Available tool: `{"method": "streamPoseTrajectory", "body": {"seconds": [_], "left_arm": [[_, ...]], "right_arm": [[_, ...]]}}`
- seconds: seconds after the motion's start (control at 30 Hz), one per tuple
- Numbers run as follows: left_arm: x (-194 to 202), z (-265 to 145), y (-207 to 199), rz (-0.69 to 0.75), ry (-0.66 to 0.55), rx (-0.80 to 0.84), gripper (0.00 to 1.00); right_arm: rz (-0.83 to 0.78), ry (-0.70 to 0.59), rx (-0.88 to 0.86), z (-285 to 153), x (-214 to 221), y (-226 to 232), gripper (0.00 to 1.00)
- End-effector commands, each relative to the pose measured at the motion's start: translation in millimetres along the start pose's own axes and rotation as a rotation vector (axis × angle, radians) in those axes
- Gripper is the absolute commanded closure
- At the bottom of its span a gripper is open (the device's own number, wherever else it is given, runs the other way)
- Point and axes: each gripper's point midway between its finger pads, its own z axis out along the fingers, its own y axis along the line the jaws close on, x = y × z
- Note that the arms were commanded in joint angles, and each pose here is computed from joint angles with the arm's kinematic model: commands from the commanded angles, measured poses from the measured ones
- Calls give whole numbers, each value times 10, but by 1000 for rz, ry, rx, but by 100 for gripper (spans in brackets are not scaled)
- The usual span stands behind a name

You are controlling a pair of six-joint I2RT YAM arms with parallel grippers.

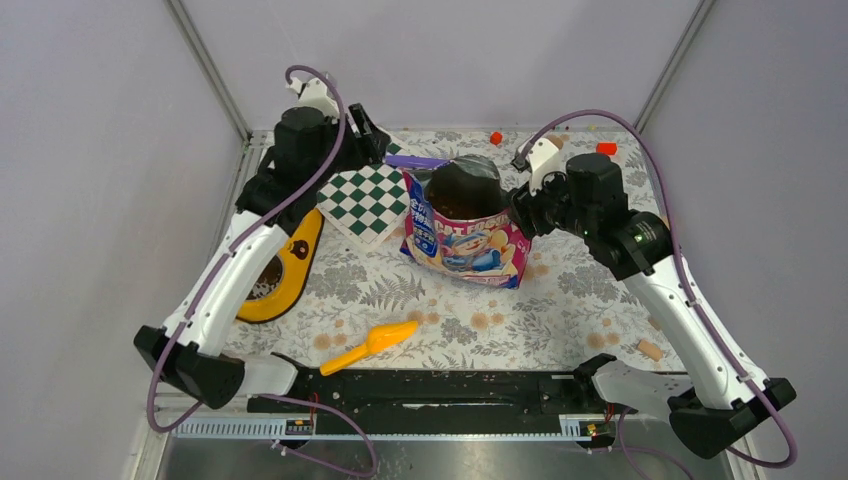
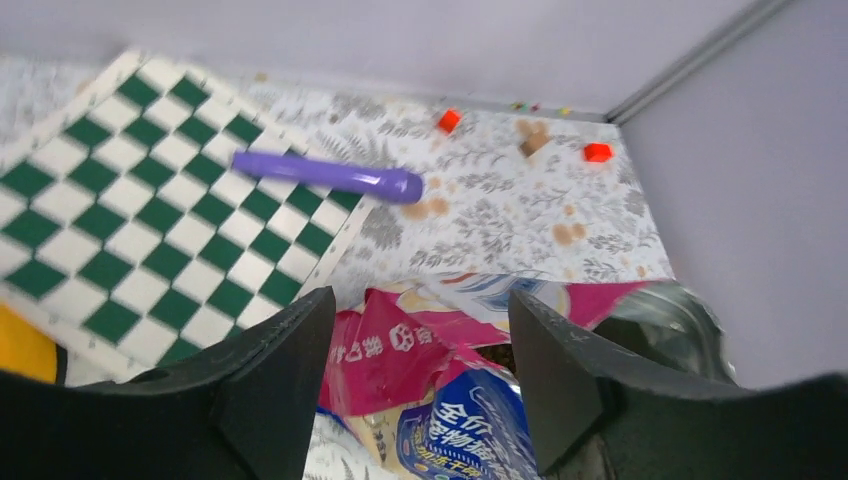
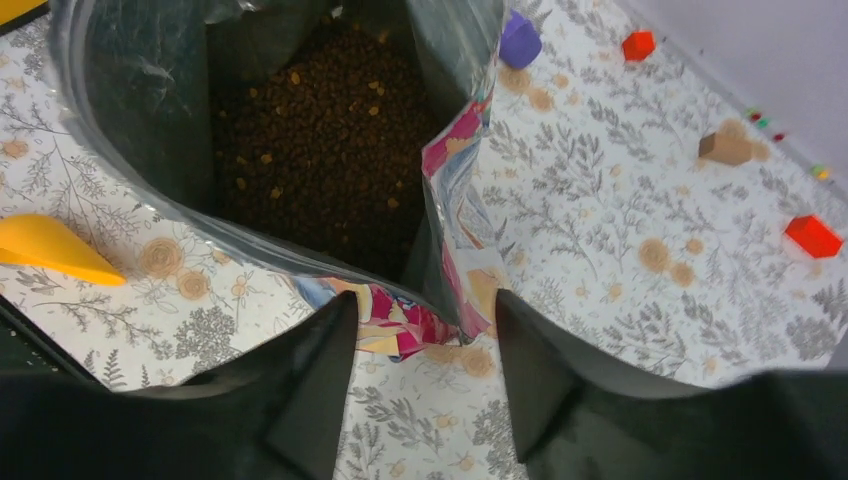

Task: Serve the pet food

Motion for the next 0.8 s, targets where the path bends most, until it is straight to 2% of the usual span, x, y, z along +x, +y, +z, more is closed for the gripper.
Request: {"method": "streamPoseTrajectory", "body": {"seconds": [0.0,0.07,0.17,0.37,0.53,0.77], "left_arm": [[-311,-217,-497,346,-150,338,34],[-185,-258,-536,507,-114,419,34],[34,-304,-550,714,-31,539,34],[354,-345,-519,964,35,734,28],[416,-329,-555,1050,63,868,20],[581,-51,-571,1074,119,1001,19]], "right_arm": [[37,-67,-49,-103,-236,70,31],[27,-45,-81,-93,-243,111,25],[-2,20,-147,-61,-192,190,22],[-78,133,-251,44,-63,278,22],[-154,188,-279,106,-22,248,25],[-216,185,-340,120,-30,299,33]]}}
